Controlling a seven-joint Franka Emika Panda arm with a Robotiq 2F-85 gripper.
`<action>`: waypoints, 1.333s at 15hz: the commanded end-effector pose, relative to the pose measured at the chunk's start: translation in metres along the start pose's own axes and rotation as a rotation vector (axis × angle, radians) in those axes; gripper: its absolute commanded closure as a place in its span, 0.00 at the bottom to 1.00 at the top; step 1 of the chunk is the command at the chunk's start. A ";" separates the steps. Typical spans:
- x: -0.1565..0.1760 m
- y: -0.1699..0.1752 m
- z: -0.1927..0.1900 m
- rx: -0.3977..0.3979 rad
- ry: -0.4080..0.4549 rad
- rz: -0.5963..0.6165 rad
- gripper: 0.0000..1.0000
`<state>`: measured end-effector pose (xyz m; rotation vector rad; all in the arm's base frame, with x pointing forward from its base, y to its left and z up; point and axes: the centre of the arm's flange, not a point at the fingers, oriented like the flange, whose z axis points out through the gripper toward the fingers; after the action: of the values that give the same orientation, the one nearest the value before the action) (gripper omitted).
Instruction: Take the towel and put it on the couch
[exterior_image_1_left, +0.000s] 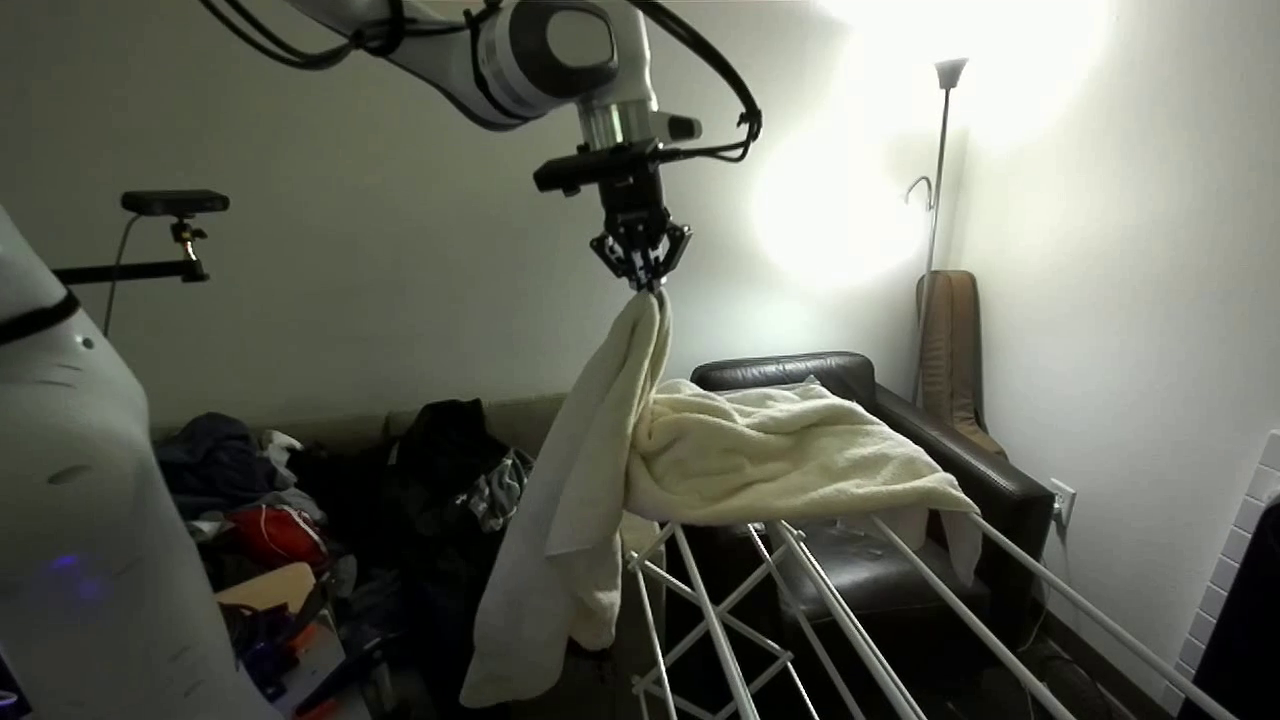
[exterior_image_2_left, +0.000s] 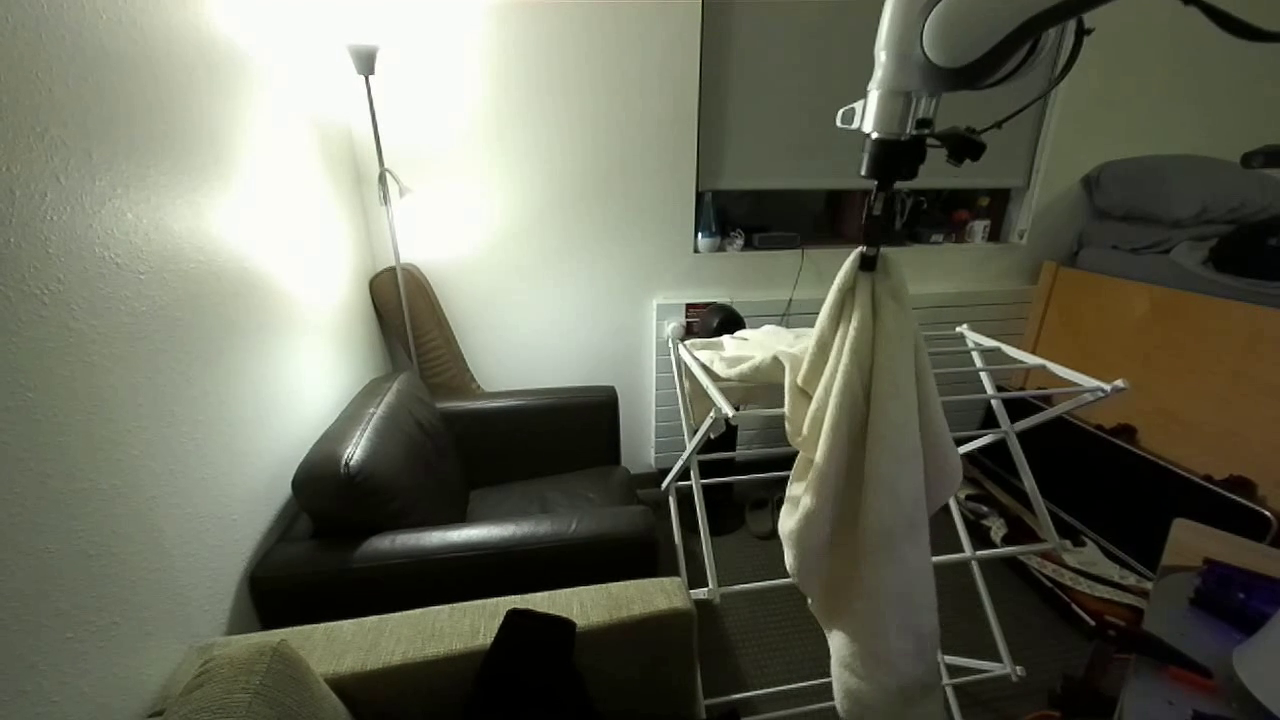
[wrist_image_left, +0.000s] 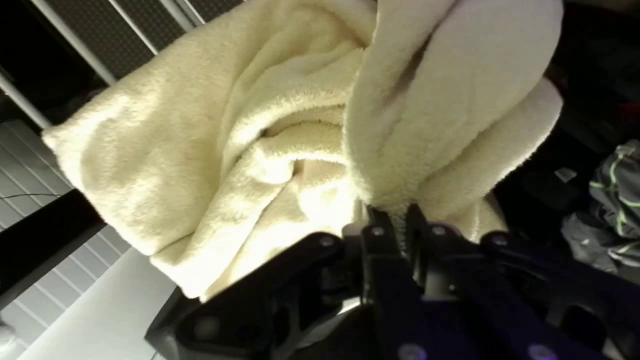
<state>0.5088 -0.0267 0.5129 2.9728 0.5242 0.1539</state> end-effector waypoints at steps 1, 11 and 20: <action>-0.002 0.048 -0.037 -0.072 0.126 0.131 0.95; -0.028 0.188 -0.085 -0.193 0.318 0.557 0.95; -0.062 0.298 -0.062 -0.282 0.320 0.885 0.95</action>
<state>0.5322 -0.2942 0.6108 2.7469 -0.6756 0.6873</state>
